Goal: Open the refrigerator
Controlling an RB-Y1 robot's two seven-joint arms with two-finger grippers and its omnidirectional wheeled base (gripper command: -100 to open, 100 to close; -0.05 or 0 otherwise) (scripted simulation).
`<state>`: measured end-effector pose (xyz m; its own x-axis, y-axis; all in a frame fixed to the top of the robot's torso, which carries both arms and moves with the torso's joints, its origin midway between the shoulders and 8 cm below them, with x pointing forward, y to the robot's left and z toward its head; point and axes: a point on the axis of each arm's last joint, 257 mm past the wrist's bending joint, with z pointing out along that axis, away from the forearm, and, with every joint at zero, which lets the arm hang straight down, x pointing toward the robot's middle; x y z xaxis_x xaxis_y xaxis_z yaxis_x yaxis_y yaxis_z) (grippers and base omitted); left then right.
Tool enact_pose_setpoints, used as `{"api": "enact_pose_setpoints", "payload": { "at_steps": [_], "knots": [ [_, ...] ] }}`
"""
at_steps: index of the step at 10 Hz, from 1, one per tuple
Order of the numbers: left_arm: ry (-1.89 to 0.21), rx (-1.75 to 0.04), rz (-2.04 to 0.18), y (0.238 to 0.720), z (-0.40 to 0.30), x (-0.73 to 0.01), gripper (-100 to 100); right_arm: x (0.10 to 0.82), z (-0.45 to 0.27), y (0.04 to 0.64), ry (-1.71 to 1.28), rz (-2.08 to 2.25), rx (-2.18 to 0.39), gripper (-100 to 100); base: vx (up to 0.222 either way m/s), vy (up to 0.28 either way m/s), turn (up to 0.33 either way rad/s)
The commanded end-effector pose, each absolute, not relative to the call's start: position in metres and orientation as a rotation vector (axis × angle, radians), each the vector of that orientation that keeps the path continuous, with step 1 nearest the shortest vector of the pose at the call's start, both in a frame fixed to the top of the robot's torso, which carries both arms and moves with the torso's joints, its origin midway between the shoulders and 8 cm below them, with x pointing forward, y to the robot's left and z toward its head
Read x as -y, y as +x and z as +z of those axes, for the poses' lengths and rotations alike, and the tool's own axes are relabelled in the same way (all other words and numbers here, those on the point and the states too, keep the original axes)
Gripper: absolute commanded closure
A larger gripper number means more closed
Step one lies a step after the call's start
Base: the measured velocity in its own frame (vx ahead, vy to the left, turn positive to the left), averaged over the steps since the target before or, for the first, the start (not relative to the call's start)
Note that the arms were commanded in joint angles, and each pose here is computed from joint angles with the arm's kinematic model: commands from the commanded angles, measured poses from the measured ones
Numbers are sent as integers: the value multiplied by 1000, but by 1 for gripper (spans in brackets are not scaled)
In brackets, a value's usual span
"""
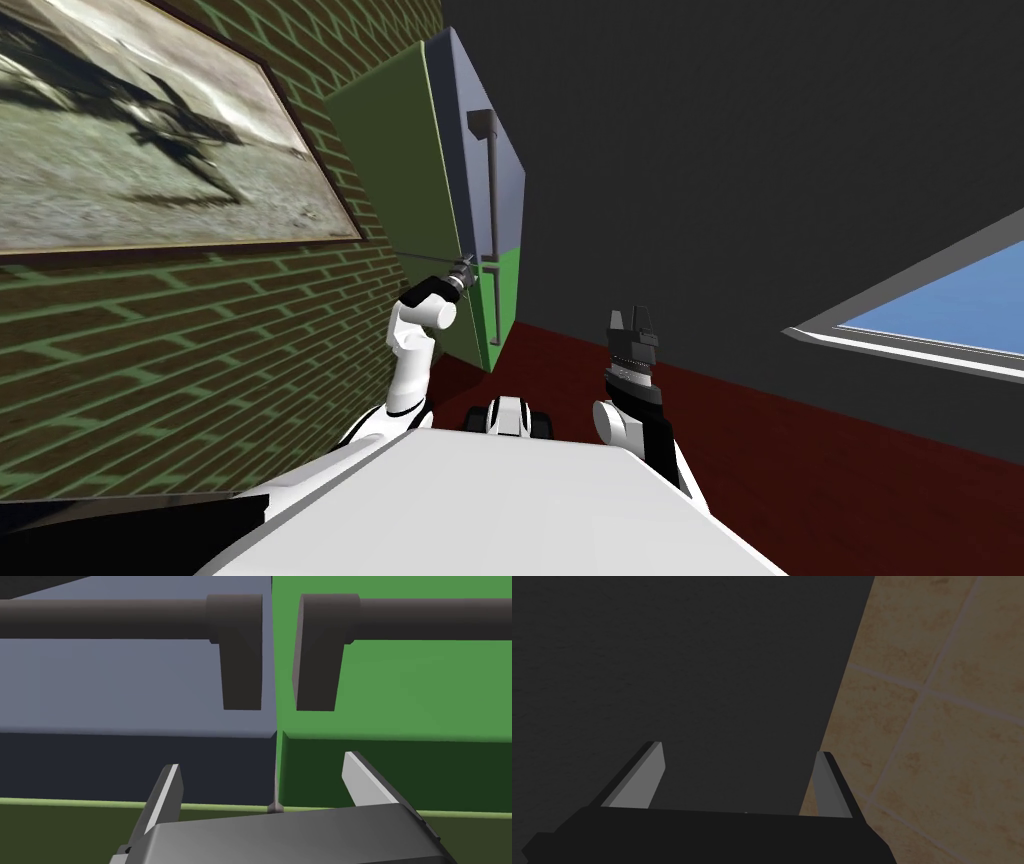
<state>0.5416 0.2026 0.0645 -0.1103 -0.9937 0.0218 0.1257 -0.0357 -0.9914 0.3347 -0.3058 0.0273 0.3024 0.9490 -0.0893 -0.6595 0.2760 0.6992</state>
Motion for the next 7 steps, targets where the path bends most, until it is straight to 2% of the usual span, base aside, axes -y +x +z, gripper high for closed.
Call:
{"api": "enact_pose_setpoints", "payload": {
  "at_steps": [1,7],
  "knots": [
    [-1102,-1207,-1358,546,64,-199,-100,306,27,335,614,1159,-560,0,31,-22,0],
    [-1146,-1281,-1331,554,69,-189,-100,306,27,335,614,1159,-560,0,35,-27,-1]
  ]
}}
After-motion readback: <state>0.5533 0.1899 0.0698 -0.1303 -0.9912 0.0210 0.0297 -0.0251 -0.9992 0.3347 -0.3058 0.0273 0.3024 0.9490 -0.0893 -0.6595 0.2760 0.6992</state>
